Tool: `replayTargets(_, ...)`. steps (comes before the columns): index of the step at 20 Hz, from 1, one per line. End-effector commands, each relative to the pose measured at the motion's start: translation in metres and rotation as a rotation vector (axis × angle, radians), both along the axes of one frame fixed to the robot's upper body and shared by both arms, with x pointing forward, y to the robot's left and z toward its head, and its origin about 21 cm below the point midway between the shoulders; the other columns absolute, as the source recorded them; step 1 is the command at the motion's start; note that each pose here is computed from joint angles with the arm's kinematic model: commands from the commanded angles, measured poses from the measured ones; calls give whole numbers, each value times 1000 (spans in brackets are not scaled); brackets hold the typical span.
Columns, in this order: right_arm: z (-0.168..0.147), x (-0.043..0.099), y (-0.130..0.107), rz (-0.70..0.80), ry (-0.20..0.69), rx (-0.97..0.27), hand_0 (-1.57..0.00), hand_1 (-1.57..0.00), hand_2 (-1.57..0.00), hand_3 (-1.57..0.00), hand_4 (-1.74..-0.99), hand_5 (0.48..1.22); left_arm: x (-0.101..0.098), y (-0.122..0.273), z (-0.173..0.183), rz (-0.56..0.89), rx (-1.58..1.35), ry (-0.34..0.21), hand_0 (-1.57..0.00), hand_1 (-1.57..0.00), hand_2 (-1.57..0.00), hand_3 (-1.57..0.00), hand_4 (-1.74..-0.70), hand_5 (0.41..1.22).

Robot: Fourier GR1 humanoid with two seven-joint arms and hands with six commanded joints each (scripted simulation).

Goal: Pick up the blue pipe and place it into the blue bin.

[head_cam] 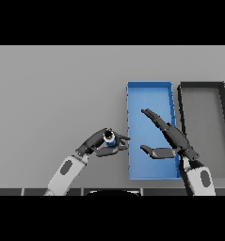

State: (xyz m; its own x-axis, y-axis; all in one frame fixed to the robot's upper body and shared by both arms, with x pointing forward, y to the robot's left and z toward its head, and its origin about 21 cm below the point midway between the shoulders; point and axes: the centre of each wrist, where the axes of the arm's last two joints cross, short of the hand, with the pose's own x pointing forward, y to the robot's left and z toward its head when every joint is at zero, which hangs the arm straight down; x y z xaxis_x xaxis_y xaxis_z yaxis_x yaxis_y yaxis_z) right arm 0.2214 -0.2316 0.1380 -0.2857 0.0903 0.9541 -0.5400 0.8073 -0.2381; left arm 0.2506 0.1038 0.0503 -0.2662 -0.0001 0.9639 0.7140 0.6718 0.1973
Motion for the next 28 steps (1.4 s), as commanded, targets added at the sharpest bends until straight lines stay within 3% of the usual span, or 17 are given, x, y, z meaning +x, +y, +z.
replayTargets(1,8,1,5,34,-8,-27,1,-7,-99,0,-1261,560,-1,4,4,4,-6,-16,-1571,-1571,-1571,-1571,-1467,1221)
replayTargets(3,22,8,20,97,-29,-99,1,-4,-81,1,-1281,558,3,2,3,13,17,-1,-1571,-1571,-1571,-1571,-1467,1221)
replayTargets(8,40,14,54,255,-63,-142,1,-1,-42,1,-1300,560,5,2,0,2,12,-10,-1571,-1571,-1571,-1571,-1467,1221)
replayTargets(11,44,26,72,314,-50,-175,1,0,-46,1,-1268,555,4,4,2,-12,-12,-31,-1571,-1571,-1571,-1571,-1464,1221)
replayTargets(15,53,32,96,379,-68,-225,-7,-16,-66,1,-1223,540,8,1,-1,-33,-9,22,-1571,-1571,-1571,-1571,-1469,1221)
replayTargets(18,55,42,112,402,-54,-261,-23,-32,-83,1,-1186,521,5,-1,-2,-12,16,21,-1571,-1571,-1571,-1571,-1469,1221)
replayTargets(20,55,48,119,423,-56,-276,-34,-55,-110,-7,-1192,507,8,6,1,-9,14,0,-1571,-1571,-1571,-1571,-1467,1221)
replayTargets(21,54,50,124,438,-55,-290,-69,-108,-166,-44,-1204,497,6,5,-3,-5,33,15,-1571,-1571,-1571,-1571,-1465,1221)
replayTargets(23,55,55,129,459,-57,-296,-323,-362,-377,-242,-1278,485,10,6,-1,2,23,13,-1571,-1571,-1571,-1571,-1517,1221)
replayTargets(25,54,56,134,481,-61,-289,-702,-703,-745,-604,-1406,500,4,5,1,-12,56,40,-1571,-1571,-1571,-1571,-1595,1221)
replayTargets(28,52,55,141,497,-44,-256,-1126,-1127,-1148,-953,-1551,596,5,6,-2,3,36,52,-1571,-1571,-1571,-1511,-1662,1221)
